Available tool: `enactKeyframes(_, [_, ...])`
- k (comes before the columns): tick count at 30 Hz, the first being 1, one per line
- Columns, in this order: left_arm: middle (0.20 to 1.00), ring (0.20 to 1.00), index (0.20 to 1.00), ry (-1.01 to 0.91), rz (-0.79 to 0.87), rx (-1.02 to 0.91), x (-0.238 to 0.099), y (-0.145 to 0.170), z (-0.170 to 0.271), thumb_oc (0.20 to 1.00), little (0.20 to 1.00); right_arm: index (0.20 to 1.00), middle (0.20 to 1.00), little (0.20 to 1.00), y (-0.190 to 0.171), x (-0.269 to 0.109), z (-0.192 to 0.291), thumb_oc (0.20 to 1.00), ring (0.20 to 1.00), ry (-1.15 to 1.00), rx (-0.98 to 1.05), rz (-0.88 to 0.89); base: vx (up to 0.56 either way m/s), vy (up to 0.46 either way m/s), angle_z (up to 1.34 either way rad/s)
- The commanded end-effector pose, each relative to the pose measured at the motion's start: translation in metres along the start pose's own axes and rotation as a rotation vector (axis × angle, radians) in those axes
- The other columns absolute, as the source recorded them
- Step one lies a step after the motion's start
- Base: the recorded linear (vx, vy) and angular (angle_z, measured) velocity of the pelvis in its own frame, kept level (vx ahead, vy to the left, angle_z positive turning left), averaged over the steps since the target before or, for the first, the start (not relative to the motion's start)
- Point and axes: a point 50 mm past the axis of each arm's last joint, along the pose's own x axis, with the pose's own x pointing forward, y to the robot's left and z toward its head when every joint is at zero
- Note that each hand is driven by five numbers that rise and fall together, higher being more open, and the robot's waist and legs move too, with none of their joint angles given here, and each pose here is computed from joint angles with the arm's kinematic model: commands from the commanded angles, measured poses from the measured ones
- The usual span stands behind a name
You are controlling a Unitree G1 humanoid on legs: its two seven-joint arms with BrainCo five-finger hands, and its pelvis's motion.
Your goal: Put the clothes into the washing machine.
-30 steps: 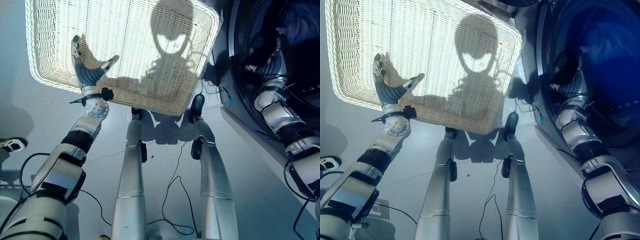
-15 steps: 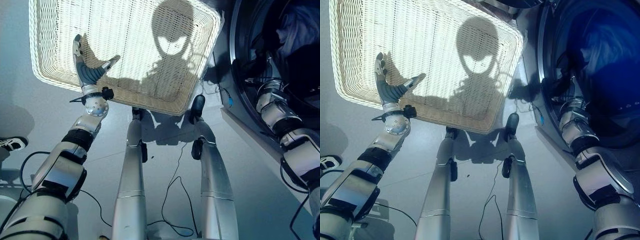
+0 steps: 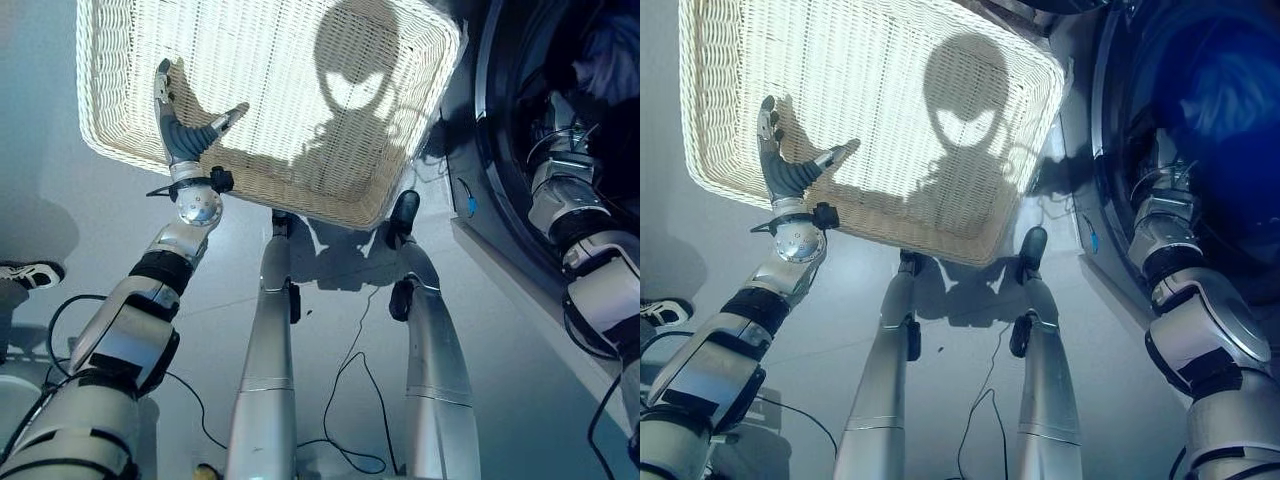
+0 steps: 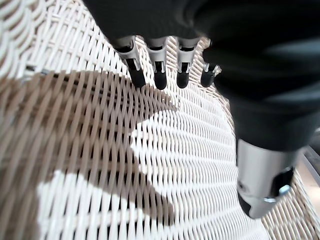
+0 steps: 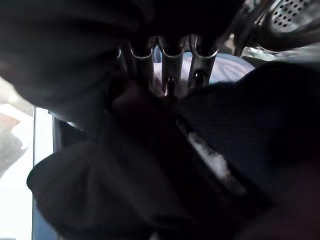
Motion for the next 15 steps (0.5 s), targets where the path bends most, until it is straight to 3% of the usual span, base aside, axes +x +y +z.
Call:
enactKeyframes(1, [1.000,1.000,1.000,-0.034,0.039,-0.094,0.004,-0.003,0.011,1.000,1.000,0.200,0.200,0.200,-0.002,0.004,-0.026,0.200,0.200,0.024,-0.150,-0.023,0.00,0.000,0.00])
enactKeyframes(8, [1.000,1.000,1.000,-0.025,0.038,-0.098,0.001,-0.002,0.009,1.000,1.000,0.200,0.200,0.200,0.006,-0.001,-0.029,0.200,0.200,0.052,-0.079,0.007,0.00,0.000,0.00])
enactKeyframes(10, [1.000,1.000,1.000,-0.023,0.041,-0.097,0.002,-0.001,0.008,1.000,1.000,0.200,0.200,0.200,0.008,-0.001,-0.036,0.200,0.200,0.158,0.062,0.021,0.00,0.000,0.00])
enactKeyframes(15, [1.000,1.000,1.000,-0.014,0.058,-0.080,-0.004,0.016,-0.003,1.000,1.000,0.200,0.200,0.200,0.013,-0.009,-0.082,0.200,0.200,0.719,0.723,-0.053,0.00,0.000,0.00])
